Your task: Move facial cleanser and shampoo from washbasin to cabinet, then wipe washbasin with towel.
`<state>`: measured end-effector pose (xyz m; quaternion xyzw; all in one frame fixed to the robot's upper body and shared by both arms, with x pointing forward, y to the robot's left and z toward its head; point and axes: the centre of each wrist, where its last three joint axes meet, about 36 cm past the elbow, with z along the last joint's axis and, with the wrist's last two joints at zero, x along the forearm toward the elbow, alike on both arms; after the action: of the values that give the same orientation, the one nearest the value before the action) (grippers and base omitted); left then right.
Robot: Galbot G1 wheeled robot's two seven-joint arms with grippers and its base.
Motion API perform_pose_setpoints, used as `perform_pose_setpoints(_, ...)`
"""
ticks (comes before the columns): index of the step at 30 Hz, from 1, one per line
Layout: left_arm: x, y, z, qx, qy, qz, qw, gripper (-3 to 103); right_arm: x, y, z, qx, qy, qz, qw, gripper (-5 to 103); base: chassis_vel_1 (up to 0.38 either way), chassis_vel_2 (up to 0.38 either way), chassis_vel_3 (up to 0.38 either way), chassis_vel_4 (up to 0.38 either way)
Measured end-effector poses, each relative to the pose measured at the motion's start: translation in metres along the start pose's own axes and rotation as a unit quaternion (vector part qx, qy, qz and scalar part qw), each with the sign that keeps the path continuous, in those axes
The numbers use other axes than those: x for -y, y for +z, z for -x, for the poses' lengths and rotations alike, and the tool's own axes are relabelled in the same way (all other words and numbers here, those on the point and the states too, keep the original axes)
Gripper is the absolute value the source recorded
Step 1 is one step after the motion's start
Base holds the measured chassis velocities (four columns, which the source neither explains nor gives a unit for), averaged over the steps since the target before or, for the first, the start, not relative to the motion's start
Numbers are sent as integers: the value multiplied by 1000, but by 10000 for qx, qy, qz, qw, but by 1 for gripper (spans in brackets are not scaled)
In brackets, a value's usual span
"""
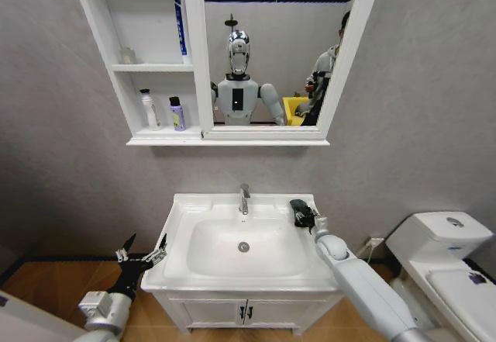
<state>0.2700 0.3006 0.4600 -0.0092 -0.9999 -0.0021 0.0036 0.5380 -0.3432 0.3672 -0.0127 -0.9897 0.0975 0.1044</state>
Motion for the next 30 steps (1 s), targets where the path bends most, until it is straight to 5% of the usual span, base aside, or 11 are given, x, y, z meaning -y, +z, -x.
perform_pose_setpoints(9, 0, 0, 0, 1, 1, 0, 10000, 100, -6, -21, -67, 511, -151, 298, 9981, 98, 0, 0, 0, 0)
perform_pose_setpoints(14, 0, 0, 0, 0, 0, 0, 10000, 100, -18, -18, -136, 583, -115, 507, 9969, 100, 0, 0, 0, 0)
perform_pose_setpoints(20, 0, 0, 0, 0, 2, 0, 10000, 100, -43, 22, -295, 288, 762, 804, 9934, 100, 0, 0, 0, 0)
perform_pose_setpoints(30, 0, 0, 0, 0, 0, 1, 10000, 100, -56, 29, -386, 330, 876, 765, 9927, 100, 0, 0, 0, 0)
